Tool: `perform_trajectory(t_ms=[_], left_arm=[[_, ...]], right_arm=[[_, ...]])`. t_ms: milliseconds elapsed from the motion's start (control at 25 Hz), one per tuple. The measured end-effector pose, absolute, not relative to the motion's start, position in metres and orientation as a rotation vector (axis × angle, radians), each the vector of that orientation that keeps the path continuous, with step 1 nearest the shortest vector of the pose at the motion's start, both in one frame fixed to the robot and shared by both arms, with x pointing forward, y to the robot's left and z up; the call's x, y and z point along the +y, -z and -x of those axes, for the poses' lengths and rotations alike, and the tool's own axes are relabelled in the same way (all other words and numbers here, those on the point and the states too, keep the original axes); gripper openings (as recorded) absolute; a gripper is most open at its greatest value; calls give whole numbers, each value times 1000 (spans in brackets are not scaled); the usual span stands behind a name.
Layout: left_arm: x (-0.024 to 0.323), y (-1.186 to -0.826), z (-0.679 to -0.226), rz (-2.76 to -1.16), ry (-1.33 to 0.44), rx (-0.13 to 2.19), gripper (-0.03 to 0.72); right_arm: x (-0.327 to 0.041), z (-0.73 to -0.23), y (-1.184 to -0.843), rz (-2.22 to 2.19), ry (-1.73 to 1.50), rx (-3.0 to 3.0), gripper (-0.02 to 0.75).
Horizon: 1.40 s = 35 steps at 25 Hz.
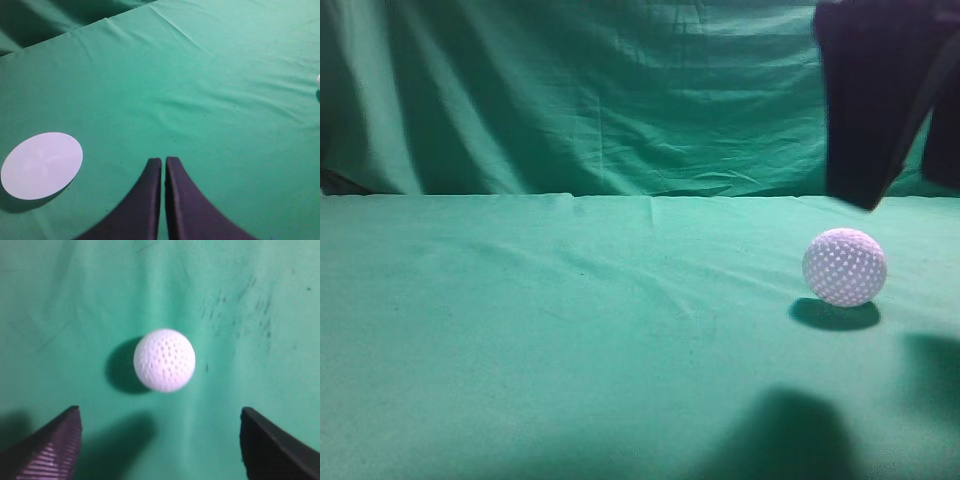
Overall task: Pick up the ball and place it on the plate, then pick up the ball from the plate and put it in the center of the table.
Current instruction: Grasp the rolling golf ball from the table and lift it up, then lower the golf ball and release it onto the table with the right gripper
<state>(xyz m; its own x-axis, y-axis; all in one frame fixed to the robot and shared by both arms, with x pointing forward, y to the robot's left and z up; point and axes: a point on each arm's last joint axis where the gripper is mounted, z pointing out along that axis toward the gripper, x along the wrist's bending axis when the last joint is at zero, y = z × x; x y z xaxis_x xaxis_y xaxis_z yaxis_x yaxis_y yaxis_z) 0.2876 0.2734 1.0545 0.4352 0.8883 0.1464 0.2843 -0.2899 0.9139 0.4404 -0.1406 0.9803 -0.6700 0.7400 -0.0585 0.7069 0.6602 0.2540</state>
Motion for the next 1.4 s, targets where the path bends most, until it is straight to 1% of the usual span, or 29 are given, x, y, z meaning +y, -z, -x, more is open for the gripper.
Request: perform_trajectory(t_ms=[160, 440, 640, 800, 1040, 1120, 1200, 1280, 1400], left_arm=[[273, -1055, -288, -1803, -858, 1005, 0], [273, -1055, -288, -1803, -858, 1005, 0], [273, -1055, -288, -1803, -858, 1005, 0], [273, -1055, -287, -1802, -859, 1004, 0], [273, -1055, -287, -1800, -858, 1005, 0], [273, -1055, -287, -1800, -858, 1005, 0], [273, -1055, -287, -1800, -858, 1005, 0], [273, -1055, -287, -1800, -858, 1005, 0], [273, -1055, -287, -1800, -858, 1005, 0]], right_arm=[[-130, -453, -962, -1209, -295, 2725, 554], [-120, -466, -942, -1227, -247, 2738, 554], [-116, -471, -939, -1272, -242, 2719, 325], [-107, -483, -957, -1273, -274, 2698, 330], [-78, -521, -1020, -1205, -523, 2586, 330], [-66, -534, -1031, -1170, -571, 2579, 330], [-52, -549, -1037, -1137, -605, 2588, 330], [-39, -563, -1028, -1121, -588, 2618, 330], [-22, -582, -1007, -1132, -530, 2668, 330]])
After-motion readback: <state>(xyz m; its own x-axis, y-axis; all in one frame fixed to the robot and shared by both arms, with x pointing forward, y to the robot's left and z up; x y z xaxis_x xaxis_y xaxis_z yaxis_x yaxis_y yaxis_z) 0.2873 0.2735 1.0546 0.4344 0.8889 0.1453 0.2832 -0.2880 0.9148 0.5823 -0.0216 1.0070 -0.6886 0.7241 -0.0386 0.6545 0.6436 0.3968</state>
